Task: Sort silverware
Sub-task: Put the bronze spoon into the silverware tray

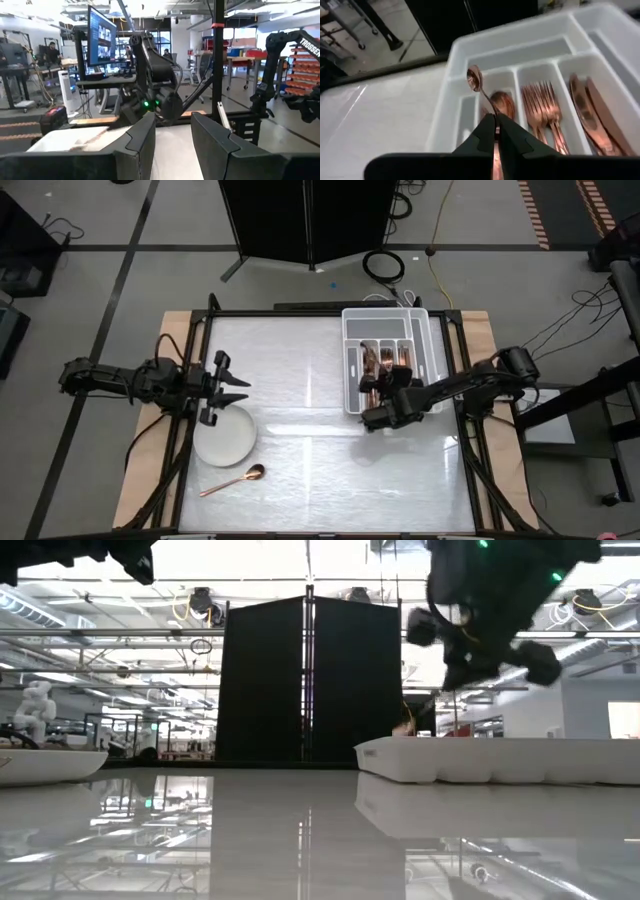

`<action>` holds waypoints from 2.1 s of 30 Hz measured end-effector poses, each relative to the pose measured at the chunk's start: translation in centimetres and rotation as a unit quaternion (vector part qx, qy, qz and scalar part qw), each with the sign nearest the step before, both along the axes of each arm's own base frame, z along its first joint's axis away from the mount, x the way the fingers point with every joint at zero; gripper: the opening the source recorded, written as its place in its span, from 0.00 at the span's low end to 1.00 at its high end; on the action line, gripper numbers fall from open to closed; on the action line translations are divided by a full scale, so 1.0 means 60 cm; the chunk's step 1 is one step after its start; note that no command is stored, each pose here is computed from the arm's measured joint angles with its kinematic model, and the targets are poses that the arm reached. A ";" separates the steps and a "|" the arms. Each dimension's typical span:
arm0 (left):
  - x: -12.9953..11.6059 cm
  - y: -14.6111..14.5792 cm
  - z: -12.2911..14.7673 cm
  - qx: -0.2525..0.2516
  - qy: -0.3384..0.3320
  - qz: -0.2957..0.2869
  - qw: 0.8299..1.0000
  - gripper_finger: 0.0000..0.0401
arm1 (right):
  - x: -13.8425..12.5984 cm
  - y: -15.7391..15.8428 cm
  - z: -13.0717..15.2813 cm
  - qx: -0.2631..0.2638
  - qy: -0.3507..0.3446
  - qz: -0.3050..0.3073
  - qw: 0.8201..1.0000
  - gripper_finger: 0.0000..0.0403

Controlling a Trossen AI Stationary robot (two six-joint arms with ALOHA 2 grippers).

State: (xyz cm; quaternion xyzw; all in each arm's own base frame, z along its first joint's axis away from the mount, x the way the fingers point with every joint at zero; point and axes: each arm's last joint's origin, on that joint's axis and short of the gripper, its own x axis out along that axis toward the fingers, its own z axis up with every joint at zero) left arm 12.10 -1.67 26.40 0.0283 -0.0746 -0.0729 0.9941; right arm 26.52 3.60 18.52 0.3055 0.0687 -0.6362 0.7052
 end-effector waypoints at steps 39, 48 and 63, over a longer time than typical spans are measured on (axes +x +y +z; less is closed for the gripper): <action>-0.001 -0.006 -0.003 -0.013 0.011 -0.022 1.000 0.32 | 0.079 0.008 0.004 0.088 0.090 0.024 0.992 0.10; -0.001 -0.006 0.003 -0.002 -0.006 -0.020 1.000 0.32 | 0.094 -0.008 0.016 0.140 0.125 0.057 0.981 0.11; -0.004 -0.005 0.012 0.009 -0.038 -0.017 0.999 0.32 | 0.088 -0.022 0.032 0.186 0.168 0.094 0.964 0.42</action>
